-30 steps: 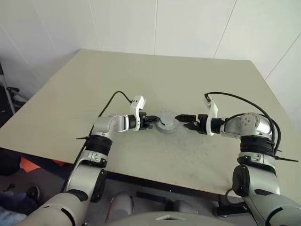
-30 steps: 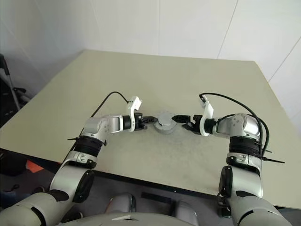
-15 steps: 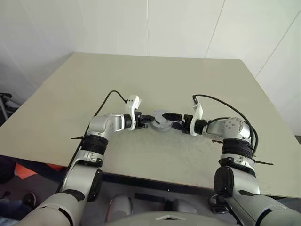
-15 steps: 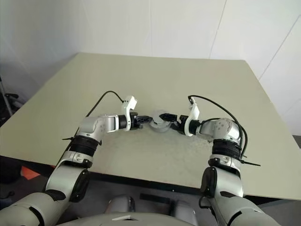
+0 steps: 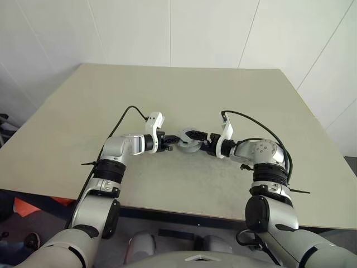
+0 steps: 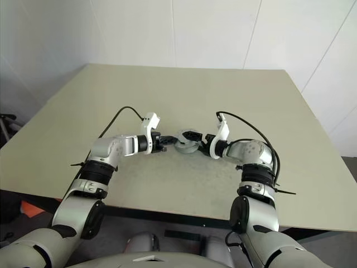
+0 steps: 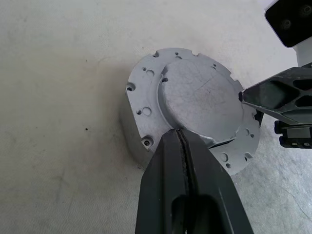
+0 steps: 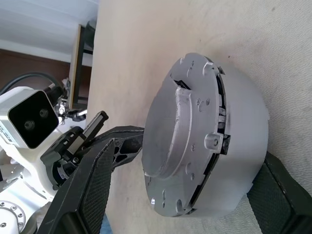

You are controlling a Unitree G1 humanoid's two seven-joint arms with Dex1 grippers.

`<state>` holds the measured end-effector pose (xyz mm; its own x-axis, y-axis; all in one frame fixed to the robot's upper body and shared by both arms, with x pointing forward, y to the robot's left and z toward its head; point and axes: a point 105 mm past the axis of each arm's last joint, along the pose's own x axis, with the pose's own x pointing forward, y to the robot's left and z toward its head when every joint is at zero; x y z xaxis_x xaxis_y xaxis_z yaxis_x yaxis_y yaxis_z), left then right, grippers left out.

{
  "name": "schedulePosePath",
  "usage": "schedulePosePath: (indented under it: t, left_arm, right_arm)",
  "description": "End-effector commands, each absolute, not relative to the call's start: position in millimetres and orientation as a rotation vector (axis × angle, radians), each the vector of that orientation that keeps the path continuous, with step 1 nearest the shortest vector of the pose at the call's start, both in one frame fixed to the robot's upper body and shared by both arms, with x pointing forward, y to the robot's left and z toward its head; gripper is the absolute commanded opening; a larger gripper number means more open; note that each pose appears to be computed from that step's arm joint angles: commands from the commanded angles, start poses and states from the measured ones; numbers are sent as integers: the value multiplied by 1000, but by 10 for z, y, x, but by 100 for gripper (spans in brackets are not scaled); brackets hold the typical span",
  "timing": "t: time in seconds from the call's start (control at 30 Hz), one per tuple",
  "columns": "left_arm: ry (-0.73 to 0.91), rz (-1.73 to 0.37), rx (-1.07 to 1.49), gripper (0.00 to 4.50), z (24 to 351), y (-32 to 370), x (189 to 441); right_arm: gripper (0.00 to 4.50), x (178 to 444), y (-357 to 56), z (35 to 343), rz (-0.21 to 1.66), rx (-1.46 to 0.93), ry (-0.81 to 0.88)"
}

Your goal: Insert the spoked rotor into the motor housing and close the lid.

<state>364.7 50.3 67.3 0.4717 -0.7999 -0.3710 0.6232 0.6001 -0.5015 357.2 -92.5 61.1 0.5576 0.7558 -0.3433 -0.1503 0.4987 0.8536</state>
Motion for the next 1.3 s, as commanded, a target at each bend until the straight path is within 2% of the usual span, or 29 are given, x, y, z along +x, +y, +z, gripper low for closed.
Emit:
schedulePosePath:
  t: [0.03, 0.23, 0.5, 0.9, 1.1, 1.3]
  left_arm:
    - [675, -934, -321, 0, 567, 313, 3544]
    - [673, -931, -322, 0, 562, 316, 3541]
    - [665, -923, -317, 0, 568, 338, 3557]
    - [653, -920, -308, 0, 571, 349, 3572]
    - [558, -867, -347, 0, 689, 474, 3684]
    - [444, -779, -448, 0, 866, 791, 3800]
  right_arm:
    - [447, 3513, -333, 838, 841, 954, 806]
    - [447, 3560, -169, 900, 866, 984, 788]
    - [206, 3588, -113, 960, 877, 995, 771]
    - [206, 3782, -249, 923, 749, 1051, 702]
    - [206, 3799, -270, 1026, 778, 1038, 641]
    - [206, 3766, -290, 1172, 850, 1020, 582]
